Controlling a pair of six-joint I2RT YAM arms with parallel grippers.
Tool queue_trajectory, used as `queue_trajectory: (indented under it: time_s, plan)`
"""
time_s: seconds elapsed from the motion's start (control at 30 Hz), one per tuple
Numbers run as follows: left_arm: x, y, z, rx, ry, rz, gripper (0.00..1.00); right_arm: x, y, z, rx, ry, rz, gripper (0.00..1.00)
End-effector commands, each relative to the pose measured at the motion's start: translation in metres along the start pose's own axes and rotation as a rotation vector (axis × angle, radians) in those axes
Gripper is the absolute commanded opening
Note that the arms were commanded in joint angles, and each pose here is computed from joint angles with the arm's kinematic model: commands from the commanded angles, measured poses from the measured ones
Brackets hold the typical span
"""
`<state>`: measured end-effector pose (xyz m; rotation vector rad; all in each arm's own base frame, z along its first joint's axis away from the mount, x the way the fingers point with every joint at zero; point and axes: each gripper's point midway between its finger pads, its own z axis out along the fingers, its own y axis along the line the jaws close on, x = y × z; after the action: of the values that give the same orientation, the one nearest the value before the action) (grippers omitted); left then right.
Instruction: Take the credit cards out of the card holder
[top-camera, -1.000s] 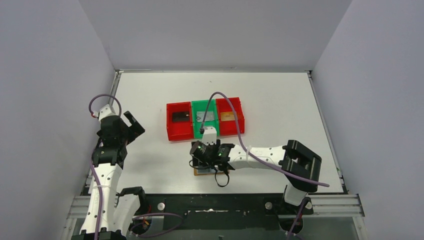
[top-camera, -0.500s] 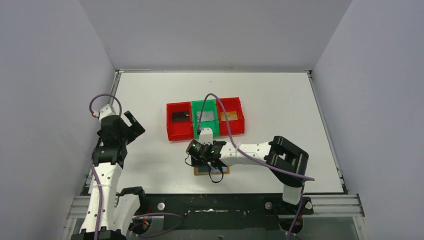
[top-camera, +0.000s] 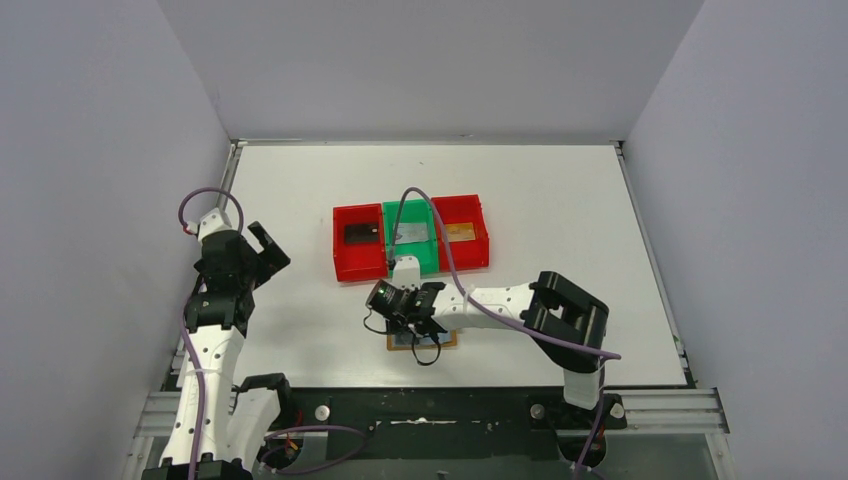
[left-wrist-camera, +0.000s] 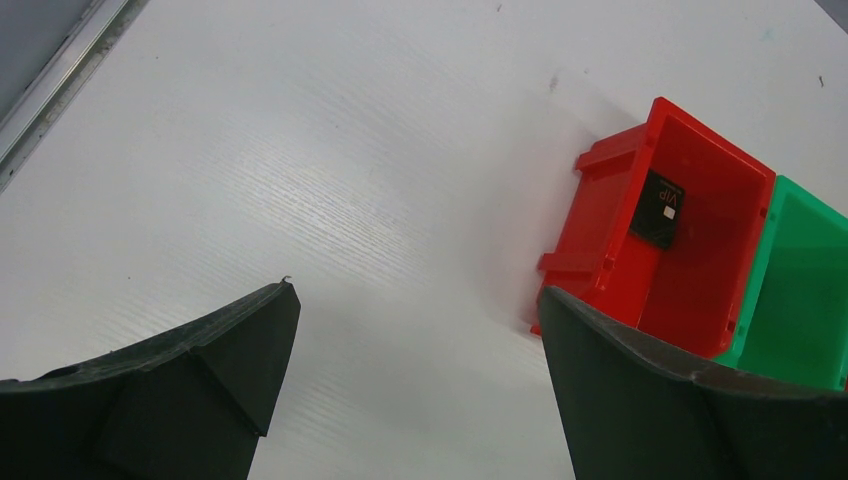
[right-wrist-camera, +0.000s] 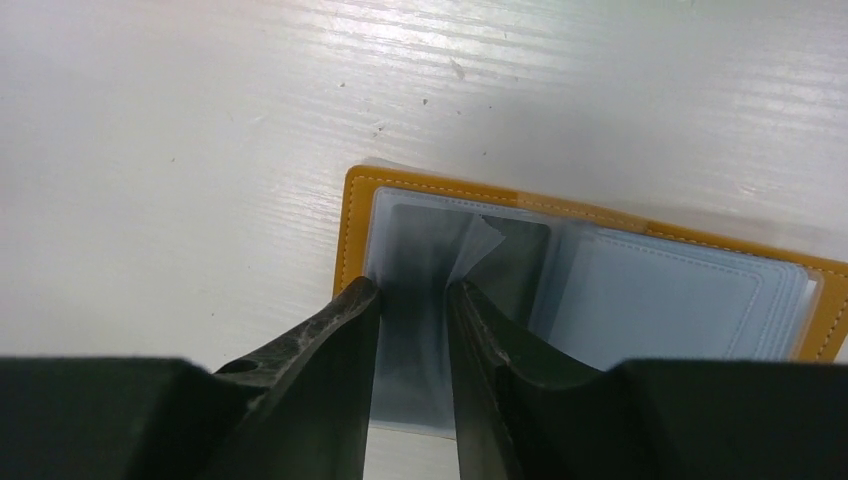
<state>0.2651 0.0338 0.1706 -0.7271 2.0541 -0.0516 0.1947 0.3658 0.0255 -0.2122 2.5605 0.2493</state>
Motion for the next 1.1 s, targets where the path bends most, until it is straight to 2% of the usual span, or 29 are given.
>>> queue_trajectory:
  time_s: [0.0, 0.3, 0.5, 0.67, 0.87, 1.07]
  plan:
    - [-0.015, -0.011, -0.001, 0.047, -0.053, 0.009, 0.92, 0.005, -0.008, 0.001, 0.006, 0.005, 0.012, 0.25]
    - [-0.014, -0.011, 0.0, 0.048, -0.051, 0.011, 0.92, -0.008, 0.002, -0.006, -0.13, -0.004, 0.09, 0.04]
    - [-0.013, -0.015, 0.0, 0.072, -0.044, 0.016, 0.92, -0.026, 0.012, -0.022, -0.208, -0.05, 0.115, 0.02]
    - [0.002, -0.05, -0.006, 0.283, 0.032, 0.04, 0.92, -0.04, 0.017, -0.036, -0.336, -0.083, 0.181, 0.02]
    - [0.058, -0.112, -0.047, 0.721, 0.29, -0.078, 0.87, -0.046, 0.027, -0.051, -0.58, -0.091, 0.279, 0.03]
    - [0.111, -0.149, -0.087, 0.901, 0.44, -0.073, 0.87, -0.043, 0.028, -0.052, -0.662, -0.088, 0.321, 0.04]
